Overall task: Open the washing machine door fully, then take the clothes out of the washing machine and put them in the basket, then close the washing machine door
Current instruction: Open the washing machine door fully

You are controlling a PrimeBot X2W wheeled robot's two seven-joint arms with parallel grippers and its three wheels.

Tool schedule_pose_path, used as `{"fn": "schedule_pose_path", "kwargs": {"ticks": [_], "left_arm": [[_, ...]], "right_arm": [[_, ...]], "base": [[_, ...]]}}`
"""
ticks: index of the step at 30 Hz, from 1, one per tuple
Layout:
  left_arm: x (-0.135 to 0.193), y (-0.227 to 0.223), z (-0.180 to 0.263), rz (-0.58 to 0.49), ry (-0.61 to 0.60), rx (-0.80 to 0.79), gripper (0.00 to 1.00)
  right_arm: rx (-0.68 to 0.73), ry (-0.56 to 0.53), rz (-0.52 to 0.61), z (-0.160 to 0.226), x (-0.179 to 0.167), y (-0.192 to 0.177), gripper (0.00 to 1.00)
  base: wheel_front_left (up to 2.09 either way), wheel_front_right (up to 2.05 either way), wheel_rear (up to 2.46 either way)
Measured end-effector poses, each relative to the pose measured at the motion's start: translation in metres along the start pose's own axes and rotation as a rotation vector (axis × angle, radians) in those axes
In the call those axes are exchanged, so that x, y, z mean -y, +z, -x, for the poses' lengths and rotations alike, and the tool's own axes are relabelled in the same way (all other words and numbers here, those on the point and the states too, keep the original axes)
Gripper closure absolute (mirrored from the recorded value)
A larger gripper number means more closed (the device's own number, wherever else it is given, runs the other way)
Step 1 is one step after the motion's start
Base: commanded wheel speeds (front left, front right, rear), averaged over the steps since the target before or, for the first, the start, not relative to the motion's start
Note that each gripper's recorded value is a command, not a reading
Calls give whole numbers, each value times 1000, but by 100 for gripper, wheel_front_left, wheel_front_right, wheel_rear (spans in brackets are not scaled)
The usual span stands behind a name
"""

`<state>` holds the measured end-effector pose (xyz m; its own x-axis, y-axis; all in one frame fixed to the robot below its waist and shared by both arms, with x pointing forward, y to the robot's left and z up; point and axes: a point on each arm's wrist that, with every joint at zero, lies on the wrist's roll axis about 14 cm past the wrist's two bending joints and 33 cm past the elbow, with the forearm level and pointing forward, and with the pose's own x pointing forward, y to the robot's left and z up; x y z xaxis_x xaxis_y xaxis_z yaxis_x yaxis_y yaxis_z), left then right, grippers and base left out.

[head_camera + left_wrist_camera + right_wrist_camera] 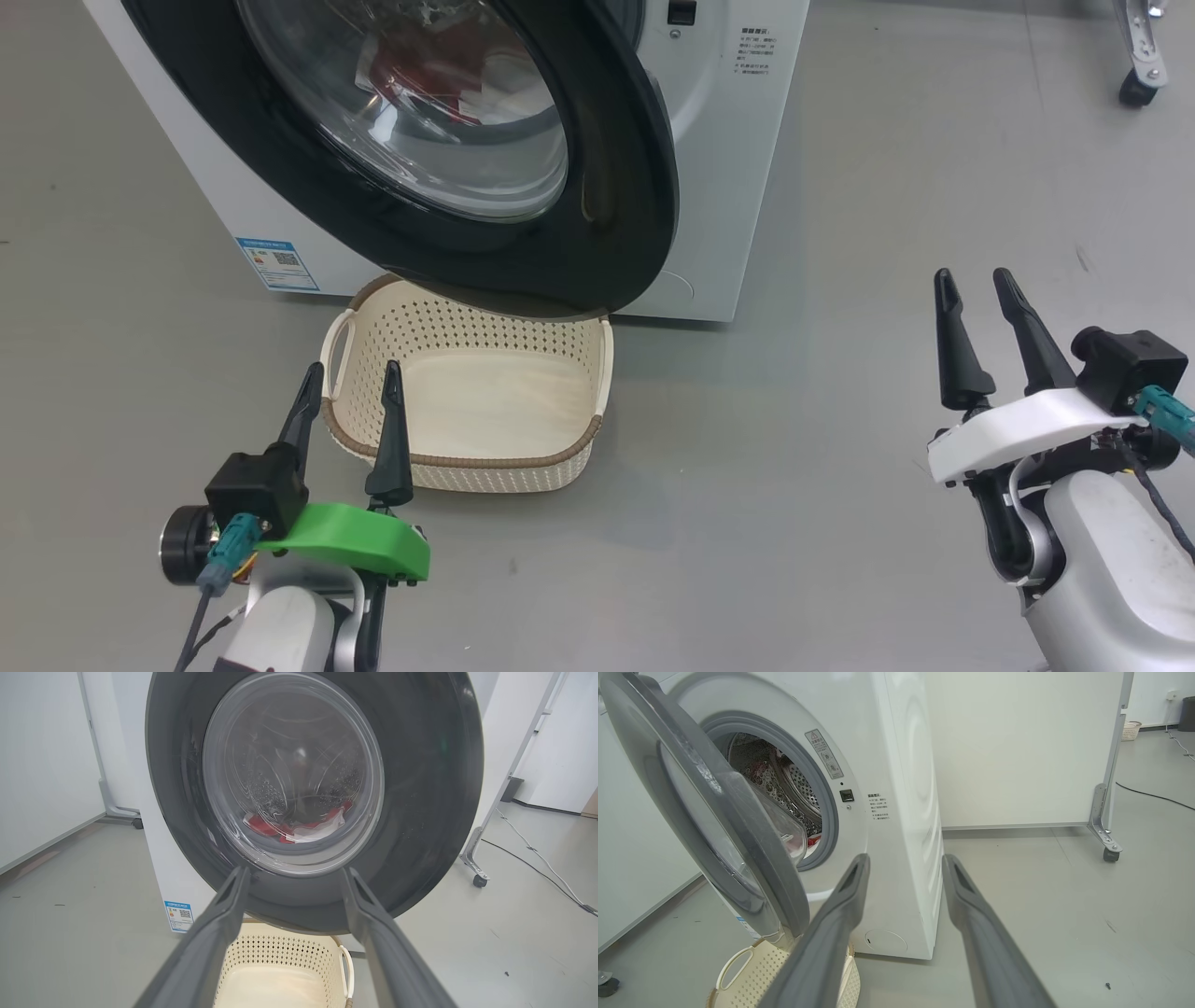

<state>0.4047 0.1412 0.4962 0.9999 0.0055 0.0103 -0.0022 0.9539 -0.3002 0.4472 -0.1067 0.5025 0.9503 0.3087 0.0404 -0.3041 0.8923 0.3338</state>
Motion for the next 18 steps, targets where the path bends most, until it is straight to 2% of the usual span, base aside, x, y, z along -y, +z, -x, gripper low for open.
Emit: {"fn": "schedule_pose_path", "kwargs": {"ticks": [18], "left_arm": [[-3,-3,-5,4,9,-3,0]], "right_arm": [[4,-68,-5,17,7,-6,0]], "base": [[0,0,0]]}}
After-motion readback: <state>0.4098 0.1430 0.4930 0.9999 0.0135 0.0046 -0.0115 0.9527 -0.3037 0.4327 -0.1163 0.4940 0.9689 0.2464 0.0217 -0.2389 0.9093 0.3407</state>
